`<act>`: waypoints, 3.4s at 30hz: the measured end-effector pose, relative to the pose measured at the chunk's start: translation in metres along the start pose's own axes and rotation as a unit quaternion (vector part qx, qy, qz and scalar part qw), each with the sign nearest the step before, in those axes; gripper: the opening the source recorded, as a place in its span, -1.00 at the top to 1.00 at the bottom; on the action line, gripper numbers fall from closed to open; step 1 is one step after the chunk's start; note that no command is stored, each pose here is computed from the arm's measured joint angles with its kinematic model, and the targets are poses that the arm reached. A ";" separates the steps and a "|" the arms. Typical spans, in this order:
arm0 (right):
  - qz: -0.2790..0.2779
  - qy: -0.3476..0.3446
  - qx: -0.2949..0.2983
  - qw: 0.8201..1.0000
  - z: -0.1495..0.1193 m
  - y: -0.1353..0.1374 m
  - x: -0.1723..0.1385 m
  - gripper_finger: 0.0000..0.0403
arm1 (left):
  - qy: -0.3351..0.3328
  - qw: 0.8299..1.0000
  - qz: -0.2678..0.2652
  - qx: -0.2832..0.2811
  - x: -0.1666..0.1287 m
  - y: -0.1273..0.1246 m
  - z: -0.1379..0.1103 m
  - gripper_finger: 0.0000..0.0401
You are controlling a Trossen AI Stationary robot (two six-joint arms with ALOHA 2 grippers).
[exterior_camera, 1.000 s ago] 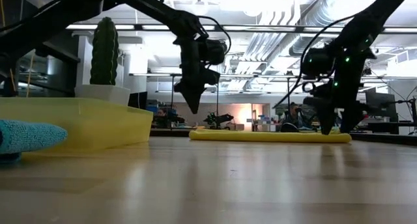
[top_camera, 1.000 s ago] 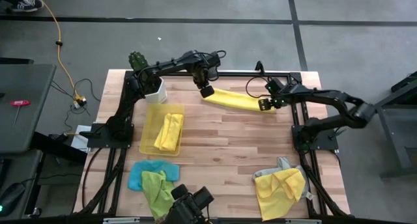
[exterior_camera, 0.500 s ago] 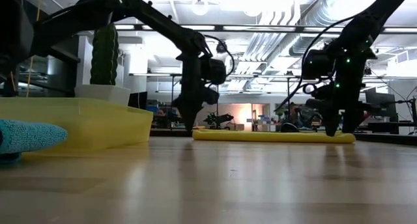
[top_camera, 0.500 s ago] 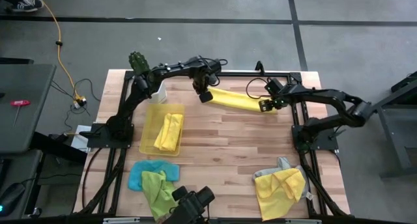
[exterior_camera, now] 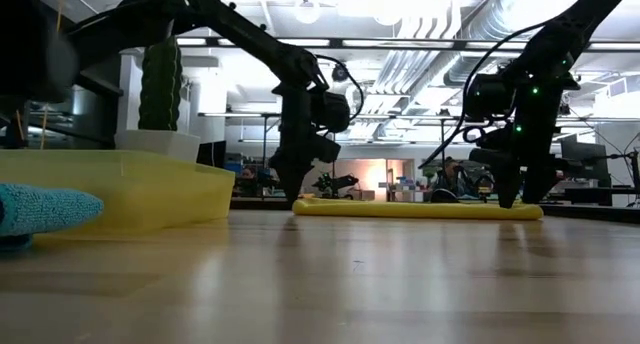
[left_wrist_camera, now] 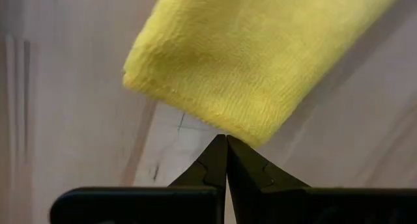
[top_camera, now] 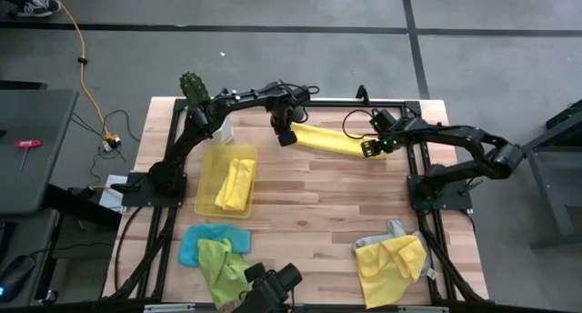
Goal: Fold microfiber towels
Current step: Fold the top yellow microfiber towel
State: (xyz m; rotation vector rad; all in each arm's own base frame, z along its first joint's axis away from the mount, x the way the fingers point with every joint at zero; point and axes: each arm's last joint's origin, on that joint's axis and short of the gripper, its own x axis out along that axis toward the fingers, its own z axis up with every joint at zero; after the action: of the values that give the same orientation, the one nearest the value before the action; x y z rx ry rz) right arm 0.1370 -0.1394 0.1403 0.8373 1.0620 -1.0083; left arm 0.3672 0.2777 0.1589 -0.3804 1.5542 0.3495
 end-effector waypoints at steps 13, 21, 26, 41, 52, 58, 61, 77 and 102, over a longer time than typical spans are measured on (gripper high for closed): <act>0.003 -0.002 -0.018 1.000 0.001 0.000 0.000 0.02 | 0.017 0.979 0.122 0.164 -0.001 -0.018 0.007 1.00; 0.008 0.000 -0.019 1.000 0.001 0.001 0.000 0.02 | 0.021 0.968 0.145 0.206 0.018 -0.016 0.006 1.00; 0.005 0.007 -0.007 1.000 -0.001 0.000 0.000 0.02 | 0.016 0.967 0.149 0.207 0.023 -0.016 0.006 1.00; 0.014 0.021 0.062 0.998 -0.005 0.005 -0.001 0.04 | 0.013 0.968 0.148 0.200 0.024 -0.016 0.006 1.00; -0.024 -0.008 0.018 1.000 -0.004 0.005 -0.001 0.93 | 0.011 0.964 0.146 0.221 0.024 -0.021 0.007 1.00; -0.074 -0.008 -0.014 0.997 -0.007 -0.001 -0.014 0.97 | -0.004 0.961 0.144 0.236 0.024 -0.030 0.011 1.00; -0.079 -0.017 -0.014 0.997 -0.006 -0.002 -0.026 0.97 | -0.012 0.958 0.147 0.246 0.024 -0.033 0.013 1.00; -0.037 -0.124 -0.035 0.991 0.009 0.001 -0.079 1.00 | -0.030 0.934 0.158 0.319 0.024 -0.034 0.019 1.00; 0.034 -0.143 -0.061 0.987 0.016 0.009 -0.080 1.00 | -0.102 0.944 0.128 0.287 -0.044 -0.069 0.032 1.00</act>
State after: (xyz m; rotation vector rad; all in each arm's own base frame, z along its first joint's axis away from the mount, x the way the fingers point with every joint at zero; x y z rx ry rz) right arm 0.1371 -0.1314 0.2224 0.6033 0.8346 -0.9618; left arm 0.4272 0.2313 0.2035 0.3087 1.4262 0.1155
